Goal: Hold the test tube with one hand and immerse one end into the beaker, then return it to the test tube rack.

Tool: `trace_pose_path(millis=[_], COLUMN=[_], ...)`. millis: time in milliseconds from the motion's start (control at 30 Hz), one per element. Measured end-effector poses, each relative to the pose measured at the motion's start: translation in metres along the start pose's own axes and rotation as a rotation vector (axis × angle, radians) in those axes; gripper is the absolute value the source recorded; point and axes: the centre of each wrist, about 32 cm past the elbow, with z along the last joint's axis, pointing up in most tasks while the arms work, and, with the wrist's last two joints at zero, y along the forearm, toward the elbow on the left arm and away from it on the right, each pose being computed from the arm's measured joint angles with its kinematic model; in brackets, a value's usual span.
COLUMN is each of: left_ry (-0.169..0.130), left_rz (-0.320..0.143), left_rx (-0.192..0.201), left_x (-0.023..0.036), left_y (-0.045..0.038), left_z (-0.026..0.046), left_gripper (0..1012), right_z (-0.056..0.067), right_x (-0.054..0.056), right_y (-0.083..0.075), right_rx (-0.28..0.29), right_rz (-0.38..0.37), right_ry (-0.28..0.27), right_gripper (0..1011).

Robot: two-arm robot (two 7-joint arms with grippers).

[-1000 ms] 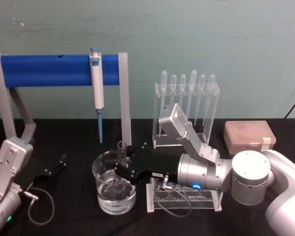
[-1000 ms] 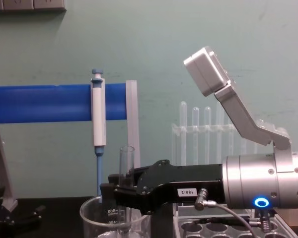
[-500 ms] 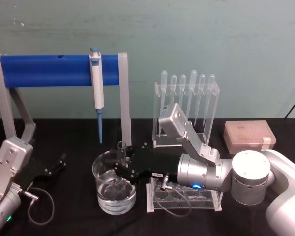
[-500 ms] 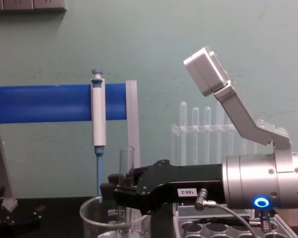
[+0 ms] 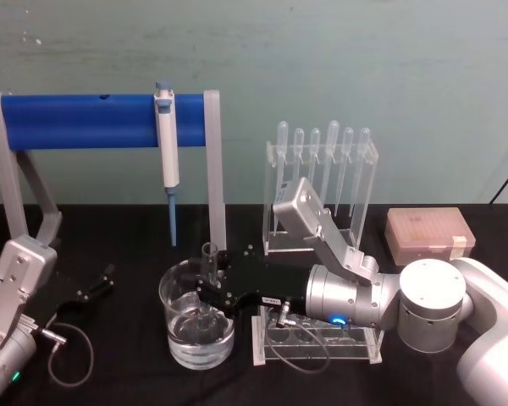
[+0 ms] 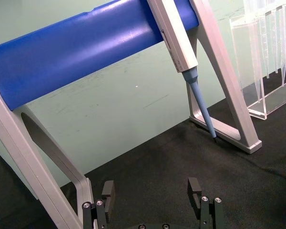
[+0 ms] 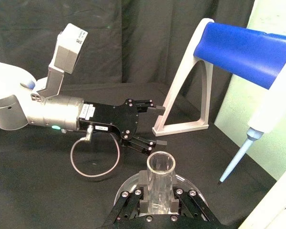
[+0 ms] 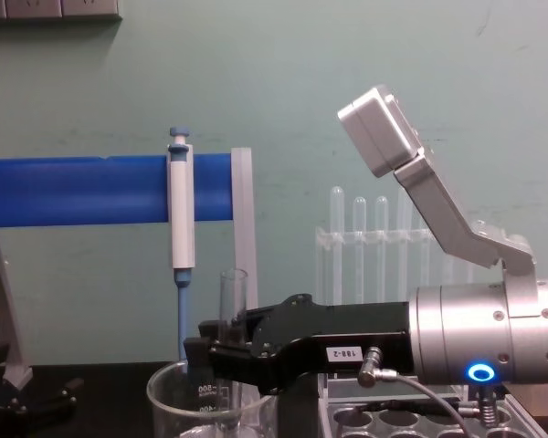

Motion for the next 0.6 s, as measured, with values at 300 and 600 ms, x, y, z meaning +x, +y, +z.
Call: trace_pose_path(millis=[300, 600], left_ry=[0.000, 0.000], left_rz=[0.000, 0.000], left_rx=[0.000, 0.000], left_x=[0.0000, 0.0000], left_y=[0.0000, 0.0000], left_z=[0.0000, 0.0000], left_gripper=[1000, 1000], right_z=[0.0000, 0.0000], right_x=[0.0000, 0.0000], right_y=[0.0000, 0.0000], right_rx=[0.000, 0.000], right_rz=[0.000, 0.000], right_ry=[0.000, 0.000], right_gripper=[226, 226])
